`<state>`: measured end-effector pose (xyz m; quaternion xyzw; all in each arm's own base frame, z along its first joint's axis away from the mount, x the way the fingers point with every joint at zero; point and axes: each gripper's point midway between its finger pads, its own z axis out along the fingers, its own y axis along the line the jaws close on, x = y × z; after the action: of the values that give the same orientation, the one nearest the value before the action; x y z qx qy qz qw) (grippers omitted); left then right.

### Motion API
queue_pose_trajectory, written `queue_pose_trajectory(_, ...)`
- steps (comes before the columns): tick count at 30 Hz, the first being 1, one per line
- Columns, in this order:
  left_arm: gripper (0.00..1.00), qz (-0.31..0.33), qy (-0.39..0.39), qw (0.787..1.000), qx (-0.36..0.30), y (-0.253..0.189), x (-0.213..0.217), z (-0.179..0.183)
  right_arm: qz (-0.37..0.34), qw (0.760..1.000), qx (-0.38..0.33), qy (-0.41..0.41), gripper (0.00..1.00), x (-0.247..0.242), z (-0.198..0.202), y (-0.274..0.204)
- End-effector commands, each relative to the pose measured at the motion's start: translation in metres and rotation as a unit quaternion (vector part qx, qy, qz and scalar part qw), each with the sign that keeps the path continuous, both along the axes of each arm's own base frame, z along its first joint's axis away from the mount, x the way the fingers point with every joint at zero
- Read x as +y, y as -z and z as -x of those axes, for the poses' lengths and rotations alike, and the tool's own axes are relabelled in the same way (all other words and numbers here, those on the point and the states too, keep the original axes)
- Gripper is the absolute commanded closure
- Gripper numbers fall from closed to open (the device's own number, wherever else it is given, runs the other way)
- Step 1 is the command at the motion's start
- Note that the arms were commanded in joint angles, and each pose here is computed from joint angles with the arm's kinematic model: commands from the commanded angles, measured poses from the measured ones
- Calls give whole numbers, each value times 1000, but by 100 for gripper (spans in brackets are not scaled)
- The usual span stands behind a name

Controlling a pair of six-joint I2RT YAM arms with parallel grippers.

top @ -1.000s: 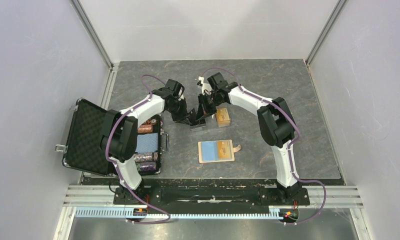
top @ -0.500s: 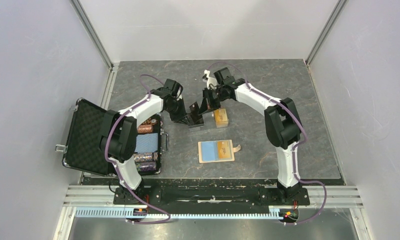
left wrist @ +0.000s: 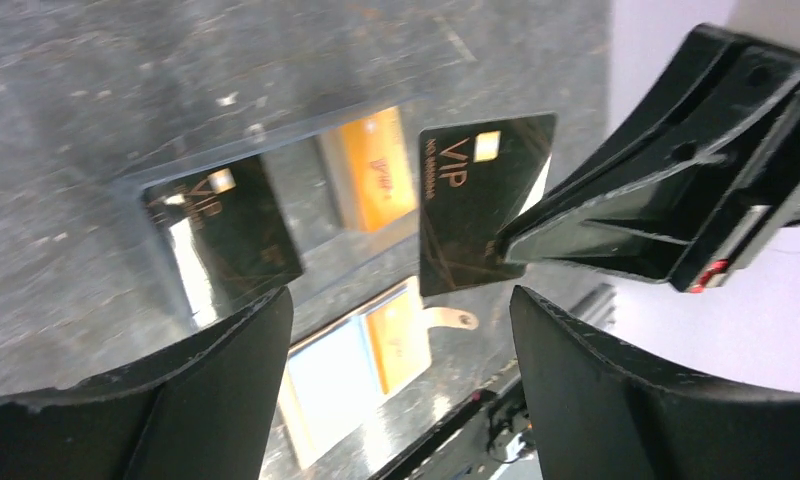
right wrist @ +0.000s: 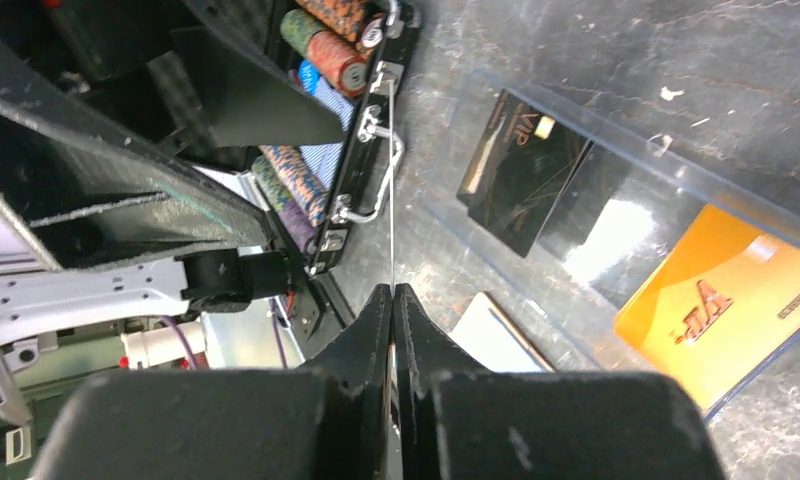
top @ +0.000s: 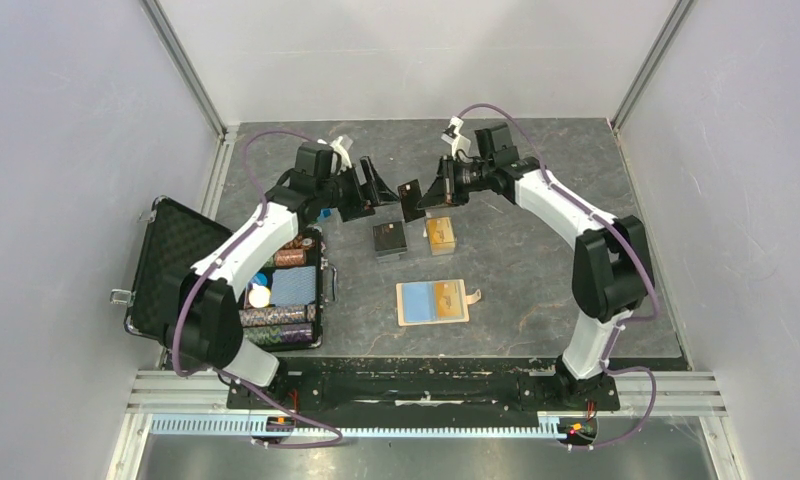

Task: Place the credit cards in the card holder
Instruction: Insert the credit card into the card holder.

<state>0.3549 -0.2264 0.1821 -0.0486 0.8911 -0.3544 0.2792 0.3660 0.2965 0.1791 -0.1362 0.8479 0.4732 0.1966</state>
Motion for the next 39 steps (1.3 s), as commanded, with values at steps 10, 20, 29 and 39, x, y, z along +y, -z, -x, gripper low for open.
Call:
queue_pose_trajectory(10, 24, 247, 81, 965, -42, -54, -57, 11, -136, 990, -32, -9, 100, -3, 34, -78)
queue_pose_trajectory(20, 86, 307, 130, 941, -57, -76, -77, 30, -140, 990, -20, -10, 100, -7, 49, -67)
queue_pose_trajectory(29, 98, 309, 124, 940, -70, -81, -72, 40, -159, 986, -47, 4, 28, -18, 55, -75)
queue_pose_trajectory(39, 98, 333, 141, 928, -84, -95, -69, 56, -287, 957, -37, -11, 51, -21, 78, -107)
